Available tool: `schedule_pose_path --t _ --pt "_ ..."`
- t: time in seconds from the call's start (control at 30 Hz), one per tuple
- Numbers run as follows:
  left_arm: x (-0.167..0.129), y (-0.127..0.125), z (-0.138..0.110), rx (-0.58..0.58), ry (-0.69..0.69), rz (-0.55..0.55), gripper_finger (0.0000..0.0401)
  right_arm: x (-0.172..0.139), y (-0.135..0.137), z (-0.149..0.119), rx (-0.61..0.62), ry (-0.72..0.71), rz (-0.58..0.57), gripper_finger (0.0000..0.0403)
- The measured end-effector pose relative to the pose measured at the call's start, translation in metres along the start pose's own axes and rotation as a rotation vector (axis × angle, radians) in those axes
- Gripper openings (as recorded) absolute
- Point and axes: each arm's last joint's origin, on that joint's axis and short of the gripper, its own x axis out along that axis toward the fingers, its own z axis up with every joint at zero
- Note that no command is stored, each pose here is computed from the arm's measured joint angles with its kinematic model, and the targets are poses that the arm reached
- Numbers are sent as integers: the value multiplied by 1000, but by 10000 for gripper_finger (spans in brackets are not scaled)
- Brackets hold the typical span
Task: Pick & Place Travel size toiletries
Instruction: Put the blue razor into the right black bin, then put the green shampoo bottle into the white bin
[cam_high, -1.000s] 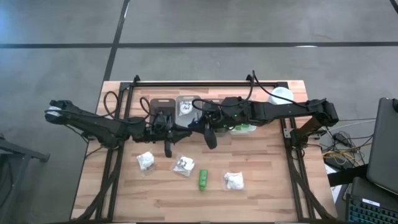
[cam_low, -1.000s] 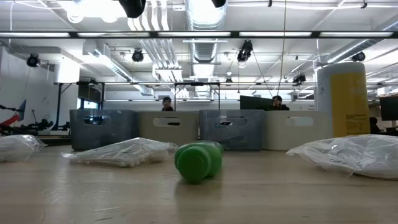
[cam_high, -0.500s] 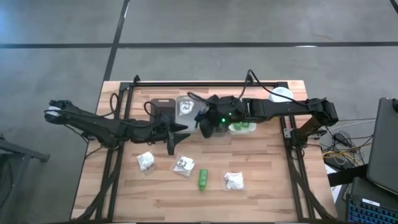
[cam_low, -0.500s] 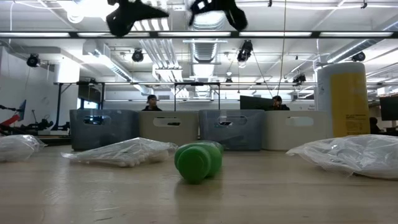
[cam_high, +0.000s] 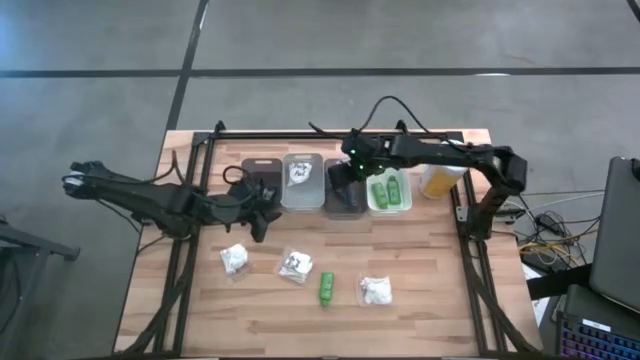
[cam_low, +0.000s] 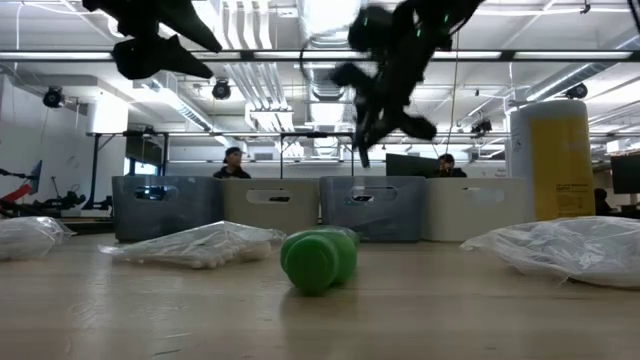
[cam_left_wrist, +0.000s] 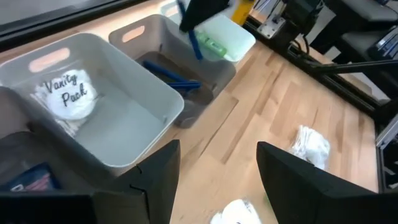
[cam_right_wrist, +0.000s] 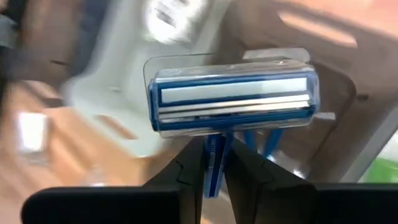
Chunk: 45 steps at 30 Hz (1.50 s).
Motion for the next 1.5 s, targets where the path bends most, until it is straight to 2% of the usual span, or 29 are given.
schedule_pose_path --t 0.2,0.3,0.4,0.73,0.93,1.13,1.4,1.5 --pt "-7 7 -2 17 29 32 216 45 -25 7 64 144 -51 43" --pt "-9 10 -4 22 53 55 216 55 -27 7 81 186 -47 47" --pt "-10 13 -6 27 72 73 216 55 -24 5 88 195 -41 67" --pt "-12 17 -10 60 116 100 216 50 -12 -6 58 200 -27 181" --pt "-17 23 -18 90 275 69 216 32 7 -21 -44 192 33 232" --pt "-25 29 -34 158 505 57 216 5 30 -44 -187 137 78 262" --pt "-21 35 -53 200 589 84 216 -21 50 -77 -293 114 107 280" --pt "-16 38 -64 192 642 54 216 -24 58 -94 -374 140 123 284"
